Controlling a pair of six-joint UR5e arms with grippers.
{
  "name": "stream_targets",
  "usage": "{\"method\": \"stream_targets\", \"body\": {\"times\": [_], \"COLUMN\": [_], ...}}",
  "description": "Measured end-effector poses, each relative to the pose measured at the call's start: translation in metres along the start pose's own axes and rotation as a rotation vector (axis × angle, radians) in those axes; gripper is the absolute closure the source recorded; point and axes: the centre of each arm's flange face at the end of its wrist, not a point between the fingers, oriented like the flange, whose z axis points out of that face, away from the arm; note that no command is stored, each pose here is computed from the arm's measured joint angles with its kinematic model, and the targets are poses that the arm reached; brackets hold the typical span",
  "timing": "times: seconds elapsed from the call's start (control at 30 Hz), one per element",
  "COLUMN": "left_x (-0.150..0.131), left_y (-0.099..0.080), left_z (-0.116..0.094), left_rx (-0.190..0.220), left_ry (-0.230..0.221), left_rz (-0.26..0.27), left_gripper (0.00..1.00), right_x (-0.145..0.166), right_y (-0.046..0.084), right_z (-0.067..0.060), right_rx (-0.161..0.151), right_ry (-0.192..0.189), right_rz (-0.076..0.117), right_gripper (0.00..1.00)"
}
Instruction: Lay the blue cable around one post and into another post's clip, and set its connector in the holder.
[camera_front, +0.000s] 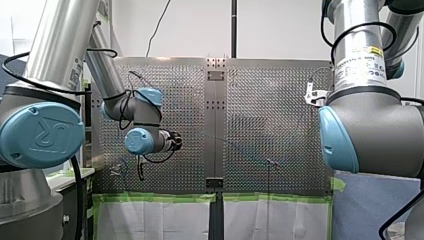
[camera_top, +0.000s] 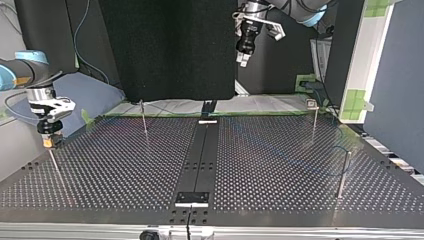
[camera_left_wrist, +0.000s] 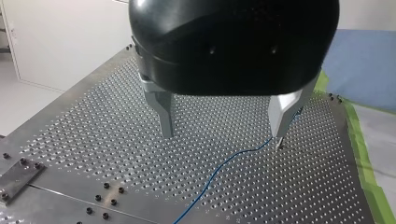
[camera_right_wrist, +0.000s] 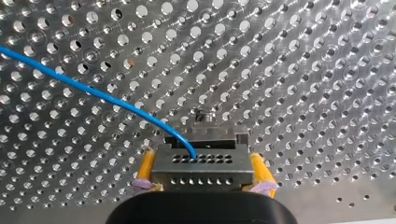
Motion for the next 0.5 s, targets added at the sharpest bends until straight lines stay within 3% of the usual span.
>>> {"method": "stream_targets", "body": {"times": [0.5], "left_x": [-0.0001], "left_y": [-0.0001], "left_z": [-0.0001], "left_rx": [0.0], "left_ry": [0.0], "left_rz": [0.006], "left_gripper": [0.0], "right_x": [0.0004], "right_y": [0.0003], "right_z": [0.0018], "right_rx": [0.003], "right_ry": [0.013], "right_rz": [0.024], "right_gripper": [1.0]}}
